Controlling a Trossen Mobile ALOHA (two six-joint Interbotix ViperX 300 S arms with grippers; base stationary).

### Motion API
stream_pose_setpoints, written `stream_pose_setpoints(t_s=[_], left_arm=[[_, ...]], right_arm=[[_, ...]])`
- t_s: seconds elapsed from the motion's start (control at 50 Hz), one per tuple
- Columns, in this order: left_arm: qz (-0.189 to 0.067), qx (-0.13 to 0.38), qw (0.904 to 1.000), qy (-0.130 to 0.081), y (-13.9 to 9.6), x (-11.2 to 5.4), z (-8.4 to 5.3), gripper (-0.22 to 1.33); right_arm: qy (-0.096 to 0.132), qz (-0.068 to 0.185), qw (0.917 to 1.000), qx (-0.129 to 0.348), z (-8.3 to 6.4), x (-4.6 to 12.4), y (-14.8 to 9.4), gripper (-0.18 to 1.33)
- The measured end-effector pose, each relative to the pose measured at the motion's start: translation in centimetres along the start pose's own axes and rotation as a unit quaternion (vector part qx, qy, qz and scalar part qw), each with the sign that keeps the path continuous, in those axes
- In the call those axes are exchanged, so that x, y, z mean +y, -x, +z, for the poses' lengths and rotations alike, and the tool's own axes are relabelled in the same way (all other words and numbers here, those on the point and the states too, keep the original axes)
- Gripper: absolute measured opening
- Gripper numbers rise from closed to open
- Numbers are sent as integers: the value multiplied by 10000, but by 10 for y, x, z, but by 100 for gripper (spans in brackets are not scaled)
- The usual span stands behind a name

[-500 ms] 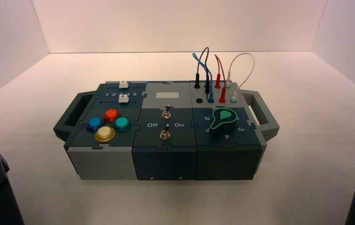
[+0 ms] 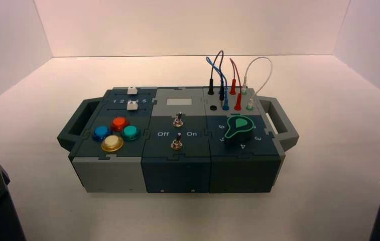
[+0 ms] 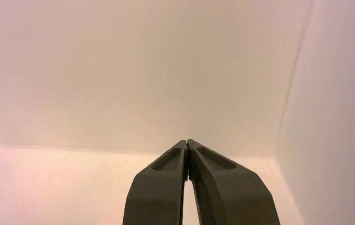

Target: Flip the bottom switch off with the left gripper.

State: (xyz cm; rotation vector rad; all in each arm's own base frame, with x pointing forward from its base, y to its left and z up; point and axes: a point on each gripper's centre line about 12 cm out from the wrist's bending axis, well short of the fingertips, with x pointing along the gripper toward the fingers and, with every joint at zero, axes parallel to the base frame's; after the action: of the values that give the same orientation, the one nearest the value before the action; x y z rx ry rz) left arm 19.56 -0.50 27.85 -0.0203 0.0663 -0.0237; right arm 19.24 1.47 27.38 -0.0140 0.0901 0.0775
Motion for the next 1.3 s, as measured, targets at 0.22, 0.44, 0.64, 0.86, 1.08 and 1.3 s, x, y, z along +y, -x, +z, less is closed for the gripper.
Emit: stream_pose_setpoints(t_s=[0.22, 0.44, 0.64, 0.86, 1.08, 1.3], left_arm=[[-706, 1071, 9917, -90, -1, -29, -9, -16], [-1663, 2349, 9576, -156, 6, -70, -31, -16], [-1923, 3582, 9136, -83, 9, -90, -53, -16], [-2171, 4555, 8633, 98, 17, -109, -60, -16], [-2430, 4799, 8424, 311, 29, -126, -60, -16], [-2502, 5083, 8231, 398, 39, -134, -65, -16]], right_arm=[[55, 354, 9961, 800, -8, 14, -6, -14], [107, 854, 9781, 1894, -25, 38, -15, -14], [-27, 987, 9495, 2979, -45, 49, -26, -14], [-117, 1180, 9150, 3855, -64, 64, -25, -14], [-446, 1313, 8721, 4693, -85, 76, -18, -14], [-512, 1273, 8310, 5391, -109, 81, -18, -14]])
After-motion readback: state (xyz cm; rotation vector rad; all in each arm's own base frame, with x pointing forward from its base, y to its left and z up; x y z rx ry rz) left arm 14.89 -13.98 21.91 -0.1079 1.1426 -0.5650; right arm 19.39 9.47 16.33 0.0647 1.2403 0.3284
